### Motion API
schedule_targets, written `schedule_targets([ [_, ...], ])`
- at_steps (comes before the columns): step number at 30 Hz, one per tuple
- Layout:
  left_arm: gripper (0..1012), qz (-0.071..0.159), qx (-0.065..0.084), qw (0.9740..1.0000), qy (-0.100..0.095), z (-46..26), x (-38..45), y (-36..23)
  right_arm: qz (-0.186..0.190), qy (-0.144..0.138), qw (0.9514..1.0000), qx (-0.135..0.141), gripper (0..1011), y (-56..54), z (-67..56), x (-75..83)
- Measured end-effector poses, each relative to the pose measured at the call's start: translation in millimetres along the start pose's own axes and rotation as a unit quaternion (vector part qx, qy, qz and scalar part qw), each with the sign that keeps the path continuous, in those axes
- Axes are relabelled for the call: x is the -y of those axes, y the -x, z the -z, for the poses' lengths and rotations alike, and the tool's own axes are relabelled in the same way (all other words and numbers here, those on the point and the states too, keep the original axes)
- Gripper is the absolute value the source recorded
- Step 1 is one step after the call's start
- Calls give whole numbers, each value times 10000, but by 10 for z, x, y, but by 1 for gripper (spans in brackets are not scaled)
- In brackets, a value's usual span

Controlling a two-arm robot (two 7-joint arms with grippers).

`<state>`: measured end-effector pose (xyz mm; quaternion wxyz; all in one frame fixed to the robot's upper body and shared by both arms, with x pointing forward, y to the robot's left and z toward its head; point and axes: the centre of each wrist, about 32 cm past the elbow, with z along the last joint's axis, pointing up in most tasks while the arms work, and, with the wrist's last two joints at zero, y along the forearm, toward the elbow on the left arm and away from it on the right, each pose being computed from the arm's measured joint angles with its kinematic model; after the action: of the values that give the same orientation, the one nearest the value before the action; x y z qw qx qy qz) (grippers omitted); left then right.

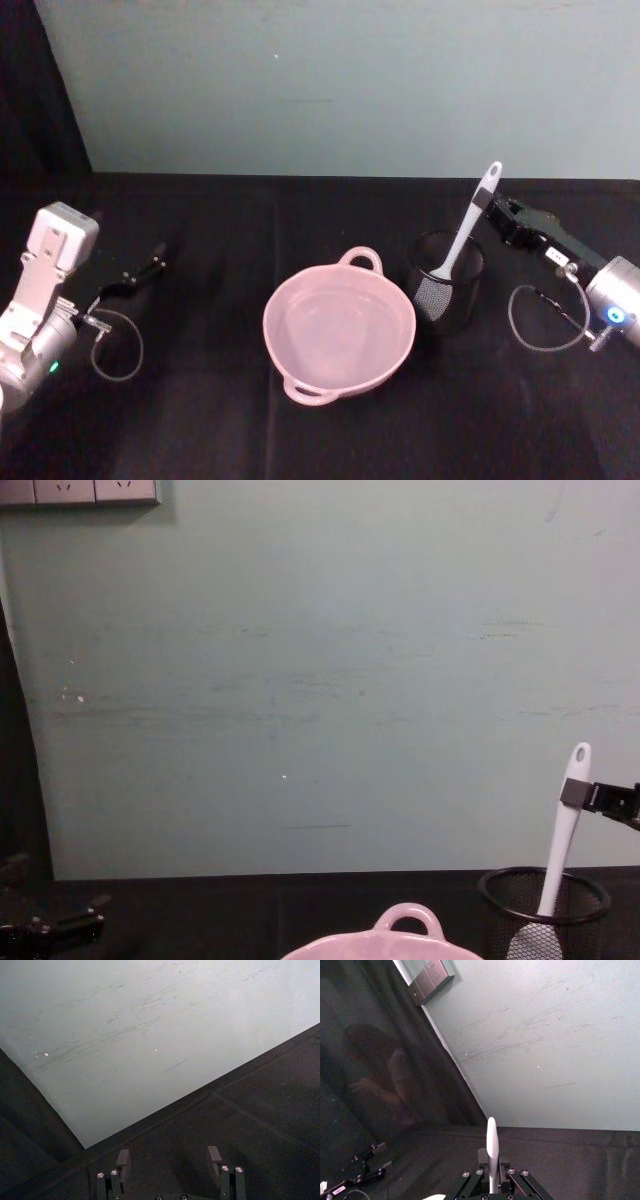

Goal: Use the one hand to pick up the spoon and stir the clear water in the bowl.

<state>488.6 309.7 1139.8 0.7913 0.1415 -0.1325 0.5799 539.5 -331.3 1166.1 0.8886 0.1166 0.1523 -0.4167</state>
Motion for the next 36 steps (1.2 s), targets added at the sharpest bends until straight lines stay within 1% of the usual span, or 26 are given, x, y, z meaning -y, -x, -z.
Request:
schedule_targets([
  [2,1005,0,0,10000,0,0,0,0,-6,0,10000,-3,114,-4,12,2],
  [4,1005,0,0,10000,0,0,0,0,3,8,10000,-27,155,-14,32,3],
  [8,1005,0,0,10000,0,0,0,0,34,14,9999,-94,279,-28,61,8],
  [9,1005,0,0,10000,0,0,0,0,42,19,9999,-109,329,-32,66,11],
  [11,1005,0,0,10000,0,0,0,0,59,32,9999,-134,366,-41,76,17],
  [16,1005,0,0,10000,0,0,0,0,127,66,9997,-200,552,-76,108,45],
  [18,1005,0,0,10000,0,0,0,0,163,78,9996,-222,592,-94,121,58],
  [19,1005,0,0,10000,0,0,0,0,163,78,9996,-222,651,-94,121,58],
  [20,1005,0,0,10000,0,0,0,0,185,86,9995,-233,672,-106,128,65],
  [23,1005,0,0,10000,0,0,0,0,225,107,9994,-257,788,-127,144,75],
  [25,1005,0,0,10000,0,0,0,0,250,132,9992,-273,808,-141,153,79],
  [26,1005,0,0,10000,0,0,0,0,254,140,9992,-276,863,-144,154,79],
  [27,1005,0,0,10000,0,0,0,0,256,151,9992,-278,870,-146,154,78],
  [30,1005,0,0,10000,0,0,0,0,264,185,9992,-225,958,-132,121,88],
  [32,1005,0,0,10000,0,0,0,0,296,226,9992,-112,1000,-94,79,119],
  [34,1005,0,0,10000,0,0,0,0,324,234,9992,-29,1002,-61,46,154],
  [36,1005,0,0,10000,0,0,0,0,364,246,9990,84,1002,-4,8,230],
])
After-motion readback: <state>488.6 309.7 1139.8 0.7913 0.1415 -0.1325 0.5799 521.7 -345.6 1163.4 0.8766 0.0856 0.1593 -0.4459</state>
